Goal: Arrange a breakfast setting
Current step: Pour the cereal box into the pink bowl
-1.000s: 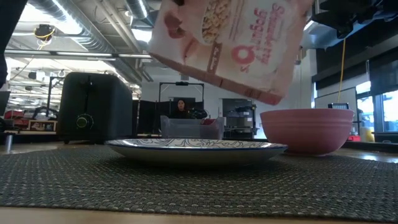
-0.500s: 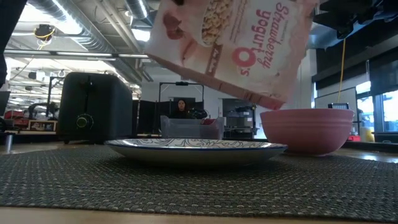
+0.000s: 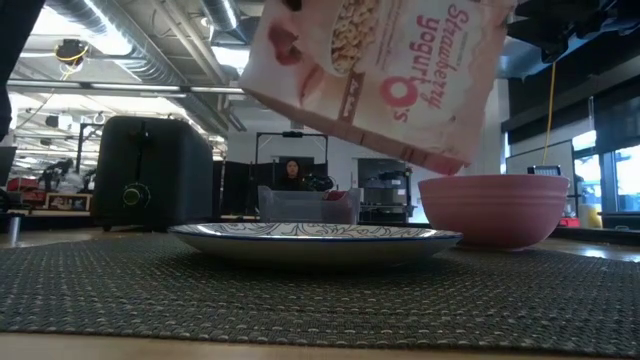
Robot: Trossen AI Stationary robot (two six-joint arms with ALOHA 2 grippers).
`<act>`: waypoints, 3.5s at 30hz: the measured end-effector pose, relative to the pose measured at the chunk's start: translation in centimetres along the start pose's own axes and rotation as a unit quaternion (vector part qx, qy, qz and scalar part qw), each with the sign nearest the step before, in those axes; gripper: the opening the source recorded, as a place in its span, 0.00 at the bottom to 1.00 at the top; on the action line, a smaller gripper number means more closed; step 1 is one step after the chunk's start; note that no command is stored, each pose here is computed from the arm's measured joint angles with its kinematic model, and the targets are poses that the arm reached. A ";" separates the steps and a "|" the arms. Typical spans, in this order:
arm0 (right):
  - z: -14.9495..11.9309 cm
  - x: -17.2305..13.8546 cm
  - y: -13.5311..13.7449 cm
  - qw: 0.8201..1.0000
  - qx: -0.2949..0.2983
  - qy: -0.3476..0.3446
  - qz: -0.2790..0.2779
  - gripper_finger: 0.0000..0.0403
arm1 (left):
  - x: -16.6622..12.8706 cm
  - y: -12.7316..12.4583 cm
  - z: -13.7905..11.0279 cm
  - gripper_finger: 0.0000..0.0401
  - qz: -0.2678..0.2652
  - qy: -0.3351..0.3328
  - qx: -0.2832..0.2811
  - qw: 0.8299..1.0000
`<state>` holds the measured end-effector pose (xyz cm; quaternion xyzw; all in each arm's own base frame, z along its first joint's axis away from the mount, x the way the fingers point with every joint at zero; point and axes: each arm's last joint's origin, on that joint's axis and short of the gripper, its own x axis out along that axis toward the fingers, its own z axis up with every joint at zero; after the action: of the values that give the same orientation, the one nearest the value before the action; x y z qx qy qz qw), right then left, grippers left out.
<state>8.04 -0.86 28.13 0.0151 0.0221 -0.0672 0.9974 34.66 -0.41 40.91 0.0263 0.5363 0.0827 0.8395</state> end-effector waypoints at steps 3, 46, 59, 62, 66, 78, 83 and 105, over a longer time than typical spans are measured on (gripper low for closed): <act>0.0 0.0 0.0 1.000 0.000 0.000 0.000 0.46 | 0.0 -0.1 0.0 0.43 0.005 0.001 -0.001 1.000; 0.1 0.0 0.0 1.000 -0.004 -0.006 0.000 0.46 | 0.1 -0.6 0.0 0.43 0.013 0.003 -0.022 1.000; 0.1 0.0 0.0 1.000 -0.004 -0.006 0.000 0.46 | 0.1 -0.5 0.0 0.43 0.021 0.000 -0.031 0.999; 0.1 0.0 0.0 1.000 -0.004 -0.006 0.000 0.46 | 0.1 -0.8 0.0 0.43 0.005 0.002 -0.036 0.999; 0.1 0.0 0.0 1.000 -0.004 -0.007 0.000 0.46 | 0.0 -1.0 0.0 0.43 0.013 -0.001 -0.025 1.000; 0.1 0.0 0.0 1.000 -0.004 -0.007 0.000 0.46 | 0.0 -1.0 -0.1 0.43 0.005 0.005 -0.027 1.000; 0.1 0.0 0.0 1.000 -0.004 -0.008 0.000 0.46 | 0.1 -0.7 -0.2 0.43 0.011 0.009 -0.043 0.999; 0.2 0.0 0.0 1.000 -0.017 -0.011 0.000 0.46 | 0.3 0.5 0.2 0.43 -0.007 0.000 -0.058 0.998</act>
<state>8.05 -0.86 28.34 -0.0022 0.0127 -0.0667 0.9977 34.87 0.13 40.78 -0.0260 0.5309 0.1079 0.8402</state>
